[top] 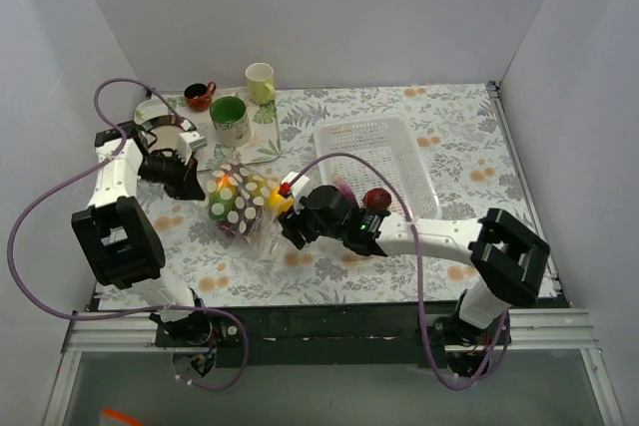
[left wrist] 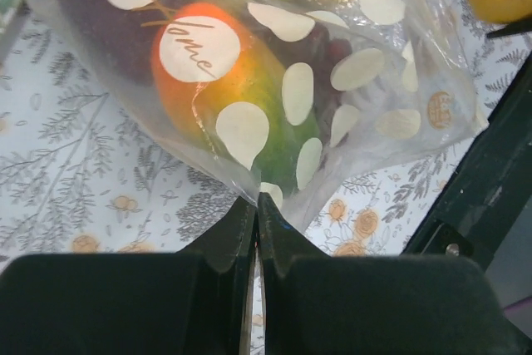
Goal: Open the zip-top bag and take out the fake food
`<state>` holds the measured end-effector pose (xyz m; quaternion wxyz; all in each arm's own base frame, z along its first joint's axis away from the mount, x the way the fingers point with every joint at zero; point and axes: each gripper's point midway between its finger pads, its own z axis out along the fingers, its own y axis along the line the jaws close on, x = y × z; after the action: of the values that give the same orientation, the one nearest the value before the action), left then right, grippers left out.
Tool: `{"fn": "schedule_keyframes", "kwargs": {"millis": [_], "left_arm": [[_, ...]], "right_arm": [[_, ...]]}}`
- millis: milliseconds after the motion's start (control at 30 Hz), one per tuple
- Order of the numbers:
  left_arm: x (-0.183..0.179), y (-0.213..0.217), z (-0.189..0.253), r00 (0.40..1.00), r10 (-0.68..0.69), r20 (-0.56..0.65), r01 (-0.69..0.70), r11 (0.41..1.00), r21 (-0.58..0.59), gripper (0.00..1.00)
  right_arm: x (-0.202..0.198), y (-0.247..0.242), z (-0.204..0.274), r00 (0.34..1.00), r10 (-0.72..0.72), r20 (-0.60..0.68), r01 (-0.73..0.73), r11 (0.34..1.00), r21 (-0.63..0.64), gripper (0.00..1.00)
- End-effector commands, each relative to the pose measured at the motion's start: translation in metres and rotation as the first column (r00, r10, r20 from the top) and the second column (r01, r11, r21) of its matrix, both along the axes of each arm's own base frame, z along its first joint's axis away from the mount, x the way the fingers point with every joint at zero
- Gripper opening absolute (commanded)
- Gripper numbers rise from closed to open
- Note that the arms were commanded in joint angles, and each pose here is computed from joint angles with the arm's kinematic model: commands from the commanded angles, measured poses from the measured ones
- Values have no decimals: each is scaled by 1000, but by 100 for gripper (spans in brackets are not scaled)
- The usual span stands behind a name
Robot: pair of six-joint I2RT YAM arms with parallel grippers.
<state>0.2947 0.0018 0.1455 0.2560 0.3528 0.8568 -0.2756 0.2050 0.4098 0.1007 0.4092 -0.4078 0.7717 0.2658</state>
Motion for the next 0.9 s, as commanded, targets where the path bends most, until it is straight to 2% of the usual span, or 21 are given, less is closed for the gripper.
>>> {"fn": "schedule_keyframes", "kwargs": {"millis": [0,100,267,367,433,467,500,533,600,667,800,867], "left_arm": [[-28,-10,-13,997,-23,-78,22,1000,-17,0],[-30,-7,-22,997,-22,-76,23,1000,10,0],[-22,-12,11,1000,-24,1,24,1000,-2,0],[-19,-16,28,997,-40,63,39,999,20,0],[-19,-14,24,998,-41,50,39,999,29,0],[-23,-14,16,999,-42,19,41,999,28,0],[-26,-13,10,999,-43,-3,43,999,26,0],[-28,-12,2,998,-57,-20,57,998,32,0],[-39,-13,-21,994,-62,-84,65,998,23,0],[-35,-11,-32,997,-48,-67,50,998,33,0],[-33,-9,-50,997,-27,-74,30,999,45,0],[-30,-1,-65,996,-14,-84,22,996,90,0]], "right_arm": [[17,-25,58,986,-120,117,115,992,54,31],[47,-60,74,946,-267,183,260,964,62,25],[93,-118,77,852,-484,201,478,875,81,15],[117,-145,59,804,-563,190,569,822,27,15],[126,-153,51,798,-575,180,588,808,-25,41],[128,-153,43,802,-571,179,587,808,-55,58],[129,-152,43,805,-566,179,585,808,-77,93],[134,-152,46,795,-577,187,597,799,-75,98],[134,-156,39,793,-578,194,604,786,-131,98],[139,-157,50,787,-573,229,609,781,-140,98],[142,-153,81,784,-562,263,598,797,-82,98],[132,-138,103,809,-517,280,544,839,-20,98]]}}
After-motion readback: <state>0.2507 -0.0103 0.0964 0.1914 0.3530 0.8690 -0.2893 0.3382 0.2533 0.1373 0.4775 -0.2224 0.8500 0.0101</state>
